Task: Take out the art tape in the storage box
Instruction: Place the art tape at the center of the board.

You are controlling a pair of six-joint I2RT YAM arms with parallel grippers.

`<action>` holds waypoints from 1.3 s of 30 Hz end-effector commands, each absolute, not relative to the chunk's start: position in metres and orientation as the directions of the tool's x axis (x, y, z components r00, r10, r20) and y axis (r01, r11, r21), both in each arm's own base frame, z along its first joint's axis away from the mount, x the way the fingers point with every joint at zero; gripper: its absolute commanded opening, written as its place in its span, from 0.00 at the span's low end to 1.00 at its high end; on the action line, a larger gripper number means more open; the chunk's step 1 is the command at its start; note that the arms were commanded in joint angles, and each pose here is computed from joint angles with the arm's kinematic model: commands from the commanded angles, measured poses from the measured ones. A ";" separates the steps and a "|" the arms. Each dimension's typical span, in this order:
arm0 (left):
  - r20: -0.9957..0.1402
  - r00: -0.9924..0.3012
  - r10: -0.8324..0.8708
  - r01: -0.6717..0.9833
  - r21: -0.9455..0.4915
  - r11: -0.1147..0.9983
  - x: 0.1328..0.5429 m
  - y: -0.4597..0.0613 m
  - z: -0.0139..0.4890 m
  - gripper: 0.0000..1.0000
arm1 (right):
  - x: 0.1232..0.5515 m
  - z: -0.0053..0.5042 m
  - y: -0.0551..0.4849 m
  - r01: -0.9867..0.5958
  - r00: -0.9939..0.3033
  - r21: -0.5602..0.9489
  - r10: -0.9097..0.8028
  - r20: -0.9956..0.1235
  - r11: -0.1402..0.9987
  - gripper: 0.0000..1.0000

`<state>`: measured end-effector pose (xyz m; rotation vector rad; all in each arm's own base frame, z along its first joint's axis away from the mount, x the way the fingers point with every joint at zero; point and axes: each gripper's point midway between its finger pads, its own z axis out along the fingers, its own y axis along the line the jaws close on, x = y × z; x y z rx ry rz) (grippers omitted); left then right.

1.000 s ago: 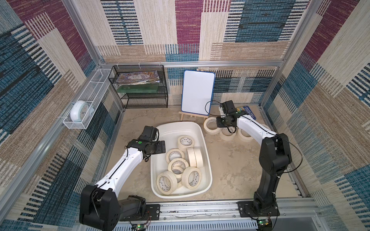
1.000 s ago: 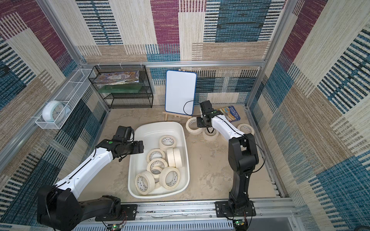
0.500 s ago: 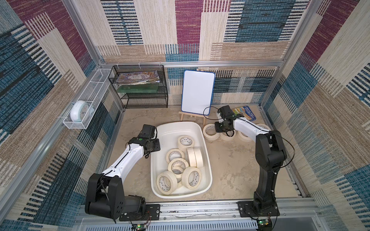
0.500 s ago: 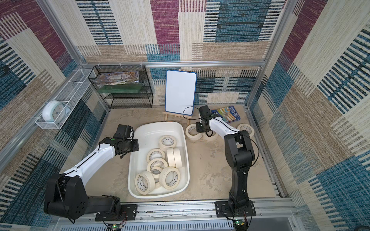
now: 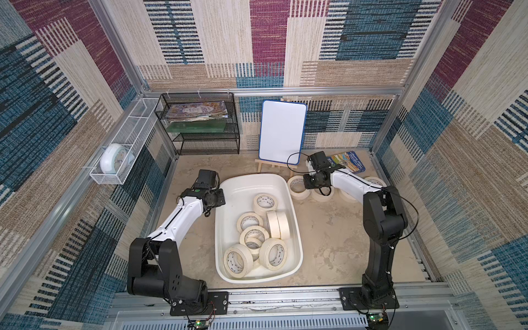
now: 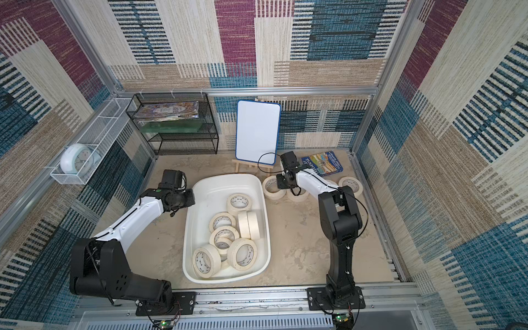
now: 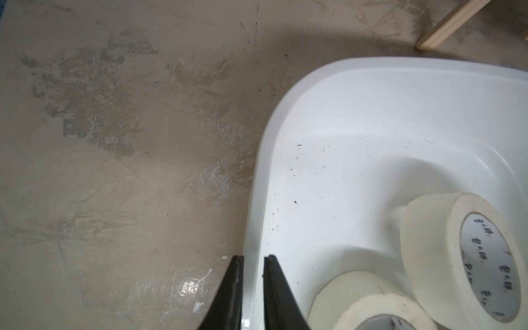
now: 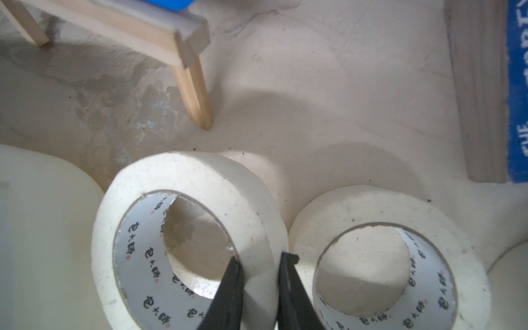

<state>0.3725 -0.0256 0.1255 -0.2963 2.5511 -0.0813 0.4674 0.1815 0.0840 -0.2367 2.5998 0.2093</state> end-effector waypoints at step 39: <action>-0.488 -0.865 0.119 0.188 -0.095 0.978 0.370 -0.155 0.156 0.77 | 0.431 0.142 0.191 -0.266 -0.790 0.135 -0.136 -0.598 0.954 0.44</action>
